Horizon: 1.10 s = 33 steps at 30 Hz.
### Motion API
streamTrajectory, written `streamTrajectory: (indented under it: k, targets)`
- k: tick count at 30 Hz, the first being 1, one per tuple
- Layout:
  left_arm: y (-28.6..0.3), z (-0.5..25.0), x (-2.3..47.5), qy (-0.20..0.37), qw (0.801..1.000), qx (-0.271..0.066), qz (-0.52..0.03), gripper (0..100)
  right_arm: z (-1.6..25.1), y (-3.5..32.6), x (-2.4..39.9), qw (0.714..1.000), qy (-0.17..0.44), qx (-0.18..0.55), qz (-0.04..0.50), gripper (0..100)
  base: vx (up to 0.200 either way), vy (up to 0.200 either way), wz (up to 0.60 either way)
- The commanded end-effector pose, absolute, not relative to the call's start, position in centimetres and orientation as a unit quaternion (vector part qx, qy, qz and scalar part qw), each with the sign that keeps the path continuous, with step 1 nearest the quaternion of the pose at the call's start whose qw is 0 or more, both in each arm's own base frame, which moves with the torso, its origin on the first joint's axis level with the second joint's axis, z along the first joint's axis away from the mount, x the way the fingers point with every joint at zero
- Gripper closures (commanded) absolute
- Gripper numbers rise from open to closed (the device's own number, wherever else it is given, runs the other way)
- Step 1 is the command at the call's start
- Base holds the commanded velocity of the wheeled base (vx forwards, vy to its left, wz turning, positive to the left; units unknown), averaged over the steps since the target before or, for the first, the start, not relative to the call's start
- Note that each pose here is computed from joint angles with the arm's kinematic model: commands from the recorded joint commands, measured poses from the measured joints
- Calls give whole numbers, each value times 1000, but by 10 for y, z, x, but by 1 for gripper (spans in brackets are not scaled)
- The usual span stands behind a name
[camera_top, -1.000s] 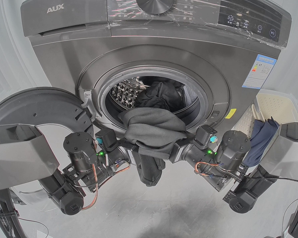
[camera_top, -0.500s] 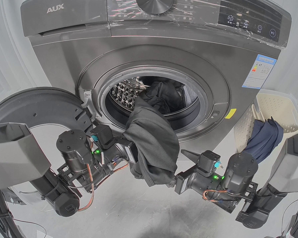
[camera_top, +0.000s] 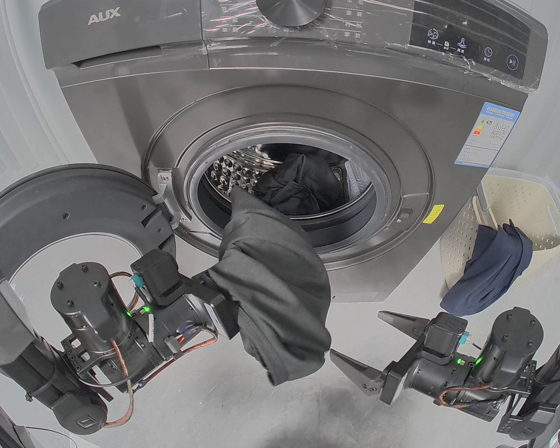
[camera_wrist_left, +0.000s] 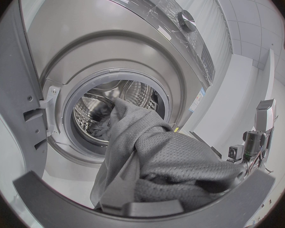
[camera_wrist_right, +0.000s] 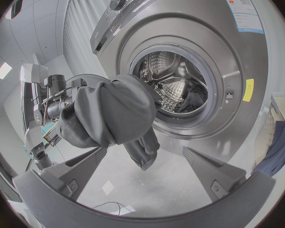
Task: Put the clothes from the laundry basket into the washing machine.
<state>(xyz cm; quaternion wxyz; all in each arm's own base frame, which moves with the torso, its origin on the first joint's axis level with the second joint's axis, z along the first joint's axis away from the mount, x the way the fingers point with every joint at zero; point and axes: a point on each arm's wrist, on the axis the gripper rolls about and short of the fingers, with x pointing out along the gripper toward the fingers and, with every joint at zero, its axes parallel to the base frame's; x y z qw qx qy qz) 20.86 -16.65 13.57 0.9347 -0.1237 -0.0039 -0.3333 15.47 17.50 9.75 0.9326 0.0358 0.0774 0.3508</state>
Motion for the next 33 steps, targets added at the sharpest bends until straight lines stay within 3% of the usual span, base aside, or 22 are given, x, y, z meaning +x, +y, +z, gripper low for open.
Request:
streamTrajectory:
  k: [1,11,18,27,33]
  targets:
    - [-160,138,201,-4,934,-125,-334,100,98,165,148,934,83,33,346,0,0,0,0]
    - [-161,135,199,2,935,-119,-334,100,91,158,150,939,100,27,329,0,0,0,0]
    - [-172,131,194,11,929,-116,-352,100,88,143,159,955,108,24,274,0,0,0,0]
    - [-183,122,198,20,938,-110,-329,100,88,141,162,957,108,24,266,0,0,0,0]
    - [-183,120,198,23,938,-108,-330,100,88,143,162,957,106,25,269,0,200,0,0]
